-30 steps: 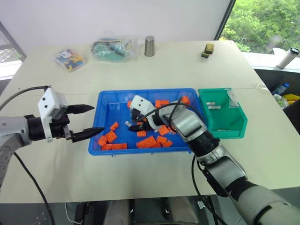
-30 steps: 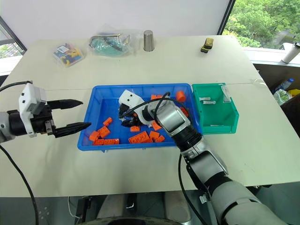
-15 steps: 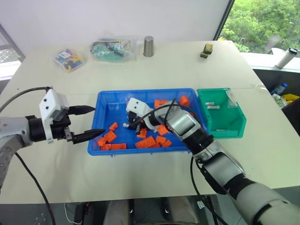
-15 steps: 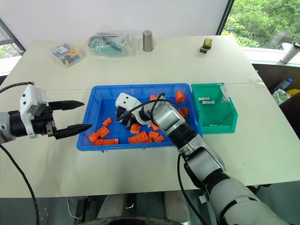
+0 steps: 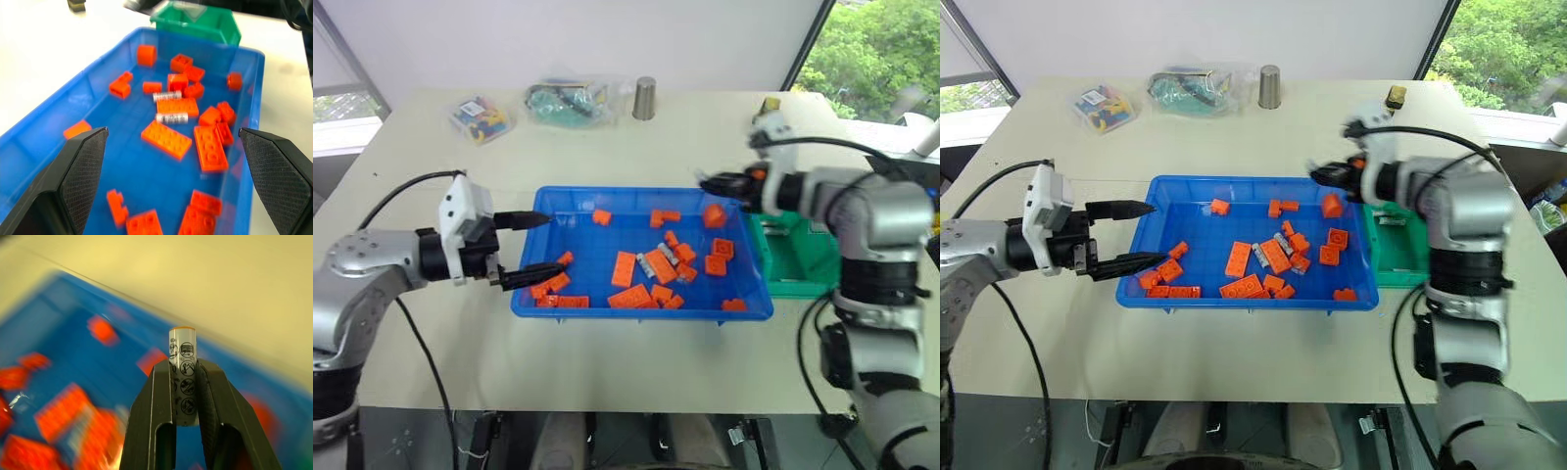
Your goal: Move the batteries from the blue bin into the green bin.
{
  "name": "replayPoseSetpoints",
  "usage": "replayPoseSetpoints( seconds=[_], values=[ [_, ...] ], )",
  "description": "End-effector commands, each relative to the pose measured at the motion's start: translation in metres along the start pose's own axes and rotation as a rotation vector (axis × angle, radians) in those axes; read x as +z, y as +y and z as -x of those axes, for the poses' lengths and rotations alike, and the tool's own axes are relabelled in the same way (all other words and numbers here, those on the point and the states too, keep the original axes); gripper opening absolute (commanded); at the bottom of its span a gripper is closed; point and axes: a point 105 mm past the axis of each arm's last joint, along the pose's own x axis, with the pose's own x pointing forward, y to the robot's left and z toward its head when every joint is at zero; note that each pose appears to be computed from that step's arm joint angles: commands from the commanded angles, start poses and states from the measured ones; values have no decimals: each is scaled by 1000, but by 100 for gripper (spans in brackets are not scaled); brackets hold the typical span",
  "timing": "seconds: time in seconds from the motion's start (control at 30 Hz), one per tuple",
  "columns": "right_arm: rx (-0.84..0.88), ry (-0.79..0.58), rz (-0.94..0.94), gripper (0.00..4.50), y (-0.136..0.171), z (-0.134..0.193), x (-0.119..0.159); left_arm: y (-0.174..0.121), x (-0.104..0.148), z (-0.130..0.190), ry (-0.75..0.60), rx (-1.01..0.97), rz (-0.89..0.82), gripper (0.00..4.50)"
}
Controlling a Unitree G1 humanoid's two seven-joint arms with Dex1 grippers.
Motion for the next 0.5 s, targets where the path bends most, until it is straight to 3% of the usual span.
replayPoseSetpoints(
  seconds=[0.03,0.2,0.33,0.43,0.5],
  values=[
    [-134,-36,29,8,-25,38,2,2,11,-9,-30,-29,-60,450],
    [-206,-29,-26,8,-40,58,-13,7,12,-17,-33,-52,-77,450],
    [-220,-13,-30,190,-43,55,-23,8,13,-24,-41,-69,-85,450],
    [-224,-22,41,335,-45,53,-12,7,16,-25,-51,-77,-87,450],
    [-166,-73,92,335,-39,50,11,7,19,-27,-60,-75,-86,450]
  ],
)
